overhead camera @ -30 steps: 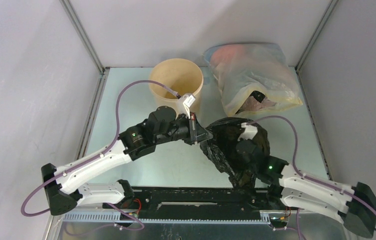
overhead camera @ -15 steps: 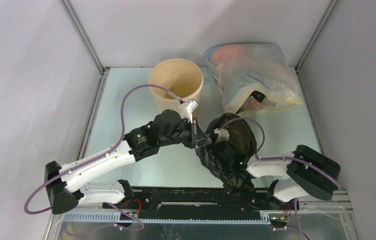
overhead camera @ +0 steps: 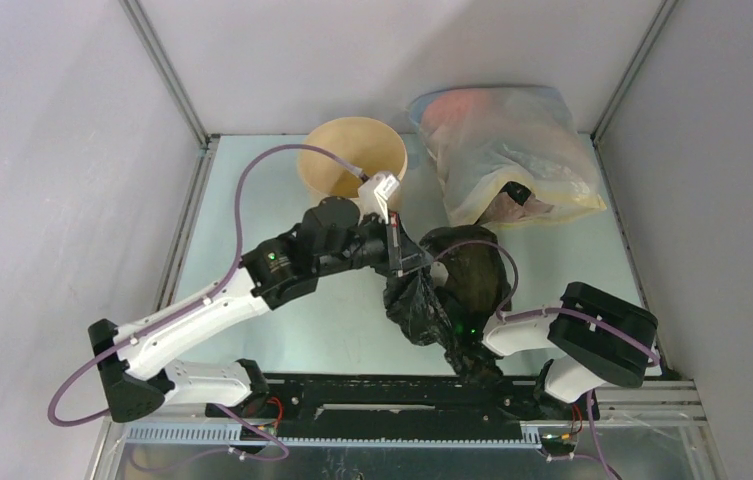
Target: Put the trash bags into the trash bin
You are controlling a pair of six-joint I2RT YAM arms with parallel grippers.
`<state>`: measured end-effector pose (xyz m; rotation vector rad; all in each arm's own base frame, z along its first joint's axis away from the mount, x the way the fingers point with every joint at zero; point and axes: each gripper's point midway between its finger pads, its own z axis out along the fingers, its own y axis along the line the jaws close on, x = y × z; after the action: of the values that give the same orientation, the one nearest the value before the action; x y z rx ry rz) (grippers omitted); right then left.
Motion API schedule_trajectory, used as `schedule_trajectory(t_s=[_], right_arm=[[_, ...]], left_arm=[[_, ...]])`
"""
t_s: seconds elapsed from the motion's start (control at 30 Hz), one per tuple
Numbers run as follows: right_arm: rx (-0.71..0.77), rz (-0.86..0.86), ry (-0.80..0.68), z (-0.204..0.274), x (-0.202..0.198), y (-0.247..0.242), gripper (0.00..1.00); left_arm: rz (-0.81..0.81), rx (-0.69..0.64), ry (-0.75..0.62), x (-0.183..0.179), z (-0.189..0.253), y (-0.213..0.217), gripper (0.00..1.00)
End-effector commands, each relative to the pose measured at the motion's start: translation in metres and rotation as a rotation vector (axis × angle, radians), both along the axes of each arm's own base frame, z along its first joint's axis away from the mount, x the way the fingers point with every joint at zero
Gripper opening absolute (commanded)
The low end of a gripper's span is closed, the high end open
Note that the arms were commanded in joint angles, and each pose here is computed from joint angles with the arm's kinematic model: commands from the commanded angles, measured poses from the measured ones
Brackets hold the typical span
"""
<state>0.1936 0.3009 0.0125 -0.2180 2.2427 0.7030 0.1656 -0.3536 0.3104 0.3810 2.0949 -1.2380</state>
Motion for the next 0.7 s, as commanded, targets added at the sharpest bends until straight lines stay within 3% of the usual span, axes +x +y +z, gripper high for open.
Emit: schedule_trajectory(t_s=[0.0,0.33,0.53,0.67], right_arm=[[-0.036,-0.015,0.000,-0.002,0.000,-0.005,0.00],[-0.047,-0.040,-0.042,0.026,0.004,-0.021,0.00],[-0.022,-0.027,-0.098,0.067,0.005,-0.027,0.00],[0.057,0.085,-0.132,0.101,-0.007,-0.015,0.00]], left_arm=[[-0.009,-0.112,-0.105,0.001,0.068,0.002,0.00],[-0.041,-0.246,-0.165,-0.022,0.126,0.024,0.00],[-0.013,-0.206,-0.170,-0.023,0.111,0.038,0.00],[0.002,-0.151,-0.172,-0.018,0.097,0.039,0.00]])
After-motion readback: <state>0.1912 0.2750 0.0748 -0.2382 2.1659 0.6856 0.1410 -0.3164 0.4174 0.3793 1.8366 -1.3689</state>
